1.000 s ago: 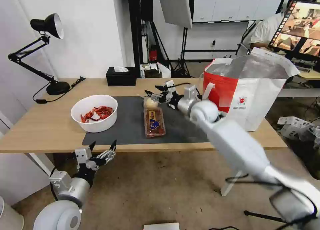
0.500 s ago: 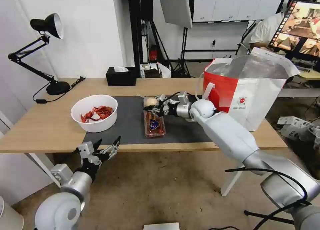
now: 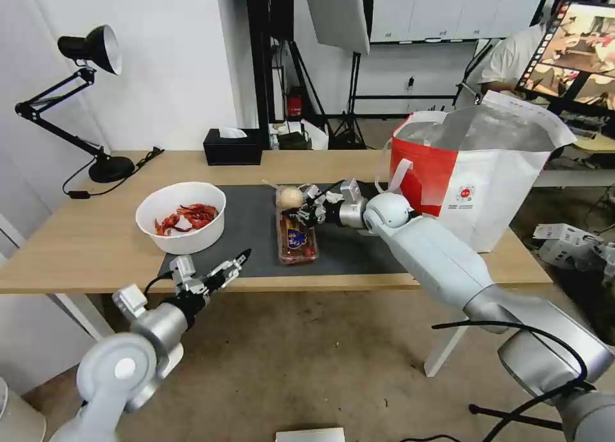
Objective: Pick up the trash from the table and place it into the takeout bag.
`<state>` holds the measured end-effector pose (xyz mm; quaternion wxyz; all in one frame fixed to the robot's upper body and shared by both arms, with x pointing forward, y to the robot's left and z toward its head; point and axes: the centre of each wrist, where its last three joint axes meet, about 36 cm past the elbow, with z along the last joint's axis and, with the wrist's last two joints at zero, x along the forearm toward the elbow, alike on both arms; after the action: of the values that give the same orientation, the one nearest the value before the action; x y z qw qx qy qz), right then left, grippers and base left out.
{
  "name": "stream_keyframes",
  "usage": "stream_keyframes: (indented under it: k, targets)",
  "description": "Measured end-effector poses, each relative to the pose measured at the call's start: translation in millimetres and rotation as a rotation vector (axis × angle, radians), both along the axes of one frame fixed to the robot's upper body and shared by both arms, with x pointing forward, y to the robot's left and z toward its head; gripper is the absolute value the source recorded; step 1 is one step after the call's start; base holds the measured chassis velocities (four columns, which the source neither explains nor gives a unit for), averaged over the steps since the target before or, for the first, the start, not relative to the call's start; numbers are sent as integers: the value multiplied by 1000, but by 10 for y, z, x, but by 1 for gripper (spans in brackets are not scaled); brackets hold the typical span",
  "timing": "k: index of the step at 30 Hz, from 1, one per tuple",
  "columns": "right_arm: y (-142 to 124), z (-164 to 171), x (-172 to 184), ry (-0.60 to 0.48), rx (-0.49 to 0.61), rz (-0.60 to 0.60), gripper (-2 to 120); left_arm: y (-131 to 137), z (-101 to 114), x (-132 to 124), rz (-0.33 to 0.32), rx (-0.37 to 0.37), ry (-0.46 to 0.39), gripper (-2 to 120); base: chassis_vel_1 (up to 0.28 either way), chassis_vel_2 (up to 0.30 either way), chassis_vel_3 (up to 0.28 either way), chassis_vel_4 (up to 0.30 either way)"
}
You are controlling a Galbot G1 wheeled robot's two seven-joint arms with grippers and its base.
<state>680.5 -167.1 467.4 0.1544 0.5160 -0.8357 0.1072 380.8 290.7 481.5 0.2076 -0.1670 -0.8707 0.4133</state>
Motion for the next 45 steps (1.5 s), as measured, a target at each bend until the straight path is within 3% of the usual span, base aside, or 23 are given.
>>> stream_keyframes:
  k: [8,21,32,45]
  targets:
    - [-48,-35,1,5,1,-15,0,-81,27,301,-52,-103,67,100,0,0,0,0]
    - [-97,-68,-18,11,-2,-17,0,-256,36,551,-117,-122,123,100,0,0,0,0]
    - [-77,-64,-41,10,6,-11,0,-406,47,709,-164,-81,179,100,0,0,0,0]
    - [-76,-90,-74,14,12,-13,0,-460,40,802,-163,68,254,100,0,0,0,0]
